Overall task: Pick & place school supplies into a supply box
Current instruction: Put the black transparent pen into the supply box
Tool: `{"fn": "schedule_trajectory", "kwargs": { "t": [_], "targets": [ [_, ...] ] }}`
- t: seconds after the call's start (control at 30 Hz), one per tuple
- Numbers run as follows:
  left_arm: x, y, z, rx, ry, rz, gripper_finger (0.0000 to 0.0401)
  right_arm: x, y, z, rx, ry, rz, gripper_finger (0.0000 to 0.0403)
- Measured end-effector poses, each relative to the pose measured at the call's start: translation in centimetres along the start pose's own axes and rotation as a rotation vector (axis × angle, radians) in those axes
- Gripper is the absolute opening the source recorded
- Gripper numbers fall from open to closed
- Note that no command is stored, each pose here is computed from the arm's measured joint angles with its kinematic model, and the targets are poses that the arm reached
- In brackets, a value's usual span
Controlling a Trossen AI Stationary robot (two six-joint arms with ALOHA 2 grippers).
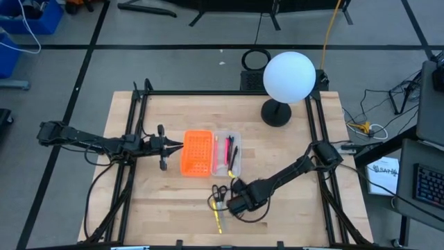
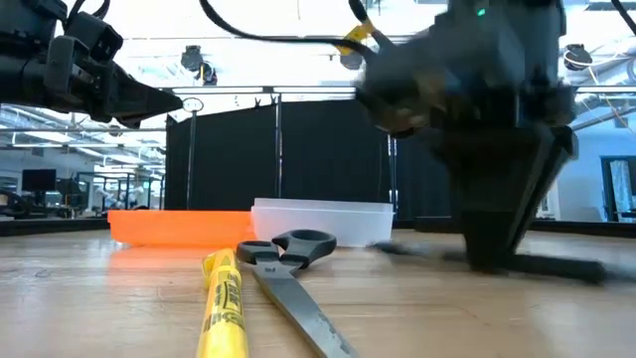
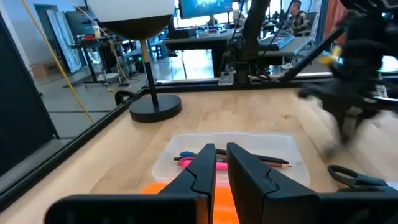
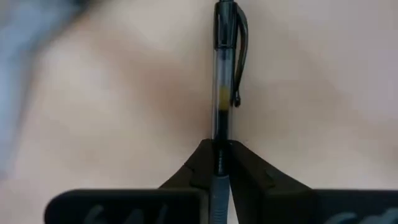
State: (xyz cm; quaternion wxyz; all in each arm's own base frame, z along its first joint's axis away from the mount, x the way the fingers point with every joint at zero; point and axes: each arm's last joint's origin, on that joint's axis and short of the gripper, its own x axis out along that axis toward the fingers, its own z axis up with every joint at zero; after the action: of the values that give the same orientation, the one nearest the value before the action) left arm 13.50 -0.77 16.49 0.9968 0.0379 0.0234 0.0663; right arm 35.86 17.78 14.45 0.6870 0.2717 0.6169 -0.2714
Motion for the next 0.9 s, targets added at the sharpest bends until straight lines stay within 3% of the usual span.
{"fn": "schedule_trajectory", "kwargs": {
  "t": [0.07, 0.27, 0.47, 0.73, 0.9],
  "targets": [
    [0.0, 0.0, 0.0, 0.000, 0.001, -0.005, 0.0049, -1.4, -0.6, 0.1, 0.027, -0.048, -0.010, 0.0021],
    [0.0, 0.0, -0.2, 0.000, 0.015, -0.011, 0.0049, -7.2, -0.9, 1.4, 0.100, -0.238, 0.172, 0.0021],
    [0.0, -0.1, -0.3, 0.005, 0.026, -0.018, 0.0049, -11.4, -3.4, 5.9, 0.197, -0.515, 0.229, 0.0021],
    [0.0, -0.1, -0.3, -0.016, 0.027, -0.018, 0.0049, -11.3, -6.5, 13.2, 0.286, -0.552, 0.303, 0.0025],
    [0.0, -0.1, -0.5, -0.010, 0.048, -0.018, 0.0049, -8.3, -7.4, 15.1, 0.318, -0.513, 0.400, 0.0021]
  ]
}}
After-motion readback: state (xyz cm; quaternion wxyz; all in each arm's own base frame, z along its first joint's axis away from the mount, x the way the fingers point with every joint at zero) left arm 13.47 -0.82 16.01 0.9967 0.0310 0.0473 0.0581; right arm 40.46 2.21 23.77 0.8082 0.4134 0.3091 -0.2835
